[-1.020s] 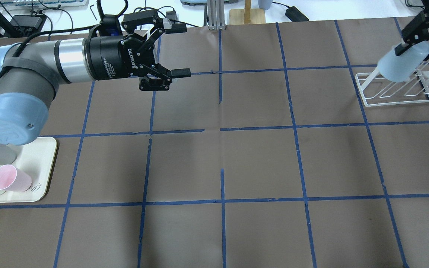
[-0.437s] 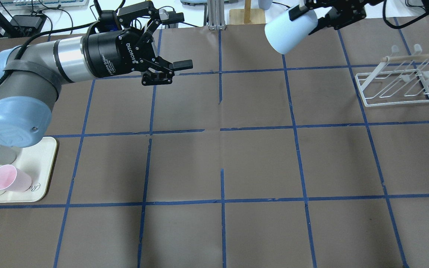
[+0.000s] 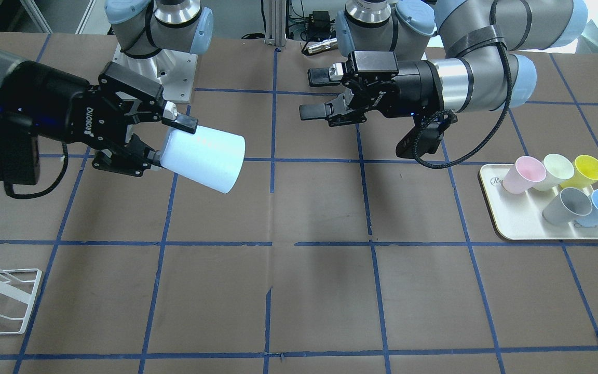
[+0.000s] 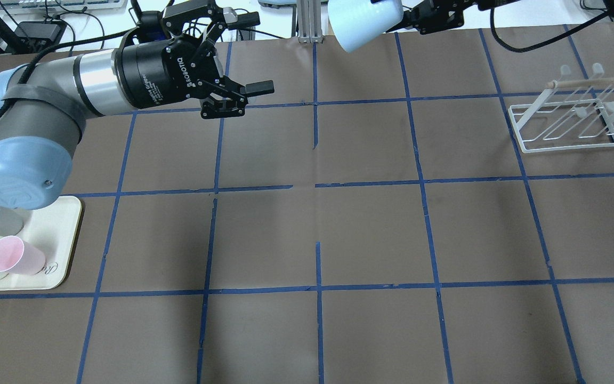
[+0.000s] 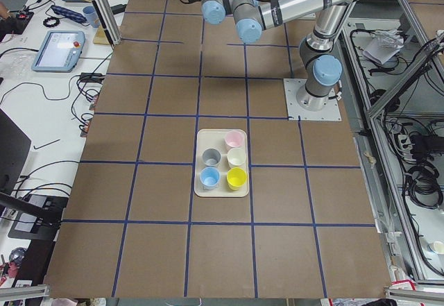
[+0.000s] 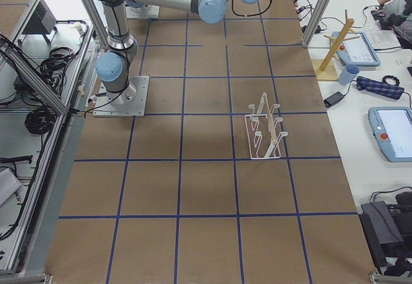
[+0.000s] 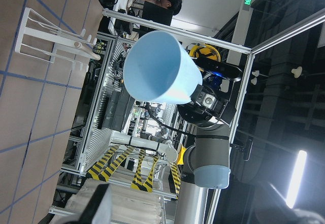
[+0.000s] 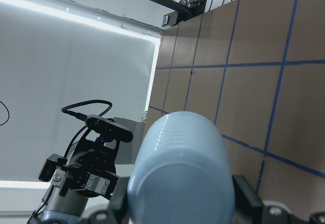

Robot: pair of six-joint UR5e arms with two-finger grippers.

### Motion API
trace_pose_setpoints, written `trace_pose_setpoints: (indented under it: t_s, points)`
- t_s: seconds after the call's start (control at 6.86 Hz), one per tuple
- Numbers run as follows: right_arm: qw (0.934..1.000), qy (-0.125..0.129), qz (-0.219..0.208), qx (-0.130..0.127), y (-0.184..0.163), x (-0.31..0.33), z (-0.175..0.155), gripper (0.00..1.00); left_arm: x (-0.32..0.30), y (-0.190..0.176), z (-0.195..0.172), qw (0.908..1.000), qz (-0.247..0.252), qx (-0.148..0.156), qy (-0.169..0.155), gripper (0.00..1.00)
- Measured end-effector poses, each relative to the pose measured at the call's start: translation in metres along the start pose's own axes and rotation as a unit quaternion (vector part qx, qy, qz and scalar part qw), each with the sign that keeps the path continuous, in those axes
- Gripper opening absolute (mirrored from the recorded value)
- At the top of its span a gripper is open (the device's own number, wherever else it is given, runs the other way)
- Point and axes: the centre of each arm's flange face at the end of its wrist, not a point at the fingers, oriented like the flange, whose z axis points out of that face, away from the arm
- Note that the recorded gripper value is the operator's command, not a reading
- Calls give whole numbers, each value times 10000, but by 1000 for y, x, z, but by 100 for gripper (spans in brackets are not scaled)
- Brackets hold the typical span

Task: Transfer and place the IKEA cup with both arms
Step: 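Lift the cup off the rack and carry it toward the left gripper, then close the left gripper on the cup while the right gripper holds it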

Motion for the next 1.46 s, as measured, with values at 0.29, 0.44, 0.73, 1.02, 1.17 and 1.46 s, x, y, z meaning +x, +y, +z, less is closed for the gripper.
trace_pose_setpoints:
  t_s: [0.29, 0.44, 0.73, 1.02, 1.17, 1.46]
  points:
    - [9988, -317, -265, -253, 23, -7, 47, 42, 13, -8, -4, 9997, 184, 21, 145, 100]
    - [9983, -340, -325, -352, 31, -8, 59, 42, 15, -15, -10, 9993, 305, 60, 200, 100]
    - [9979, -395, -329, -400, 45, -14, 66, 43, 12, -31, -33, 9983, 445, 272, 253, 100]
    - [9974, -495, -348, -380, 50, -23, 69, 43, 6, -35, -37, 9984, 382, 315, 266, 100]
    - [9972, -521, -331, -414, 52, -26, 73, 43, 4, -32, -33, 9988, 303, 272, 265, 100]
    - [9970, -545, -196, -504, 55, -31, 82, 43, 4, -22, -18, 9993, 240, 111, 262, 100]
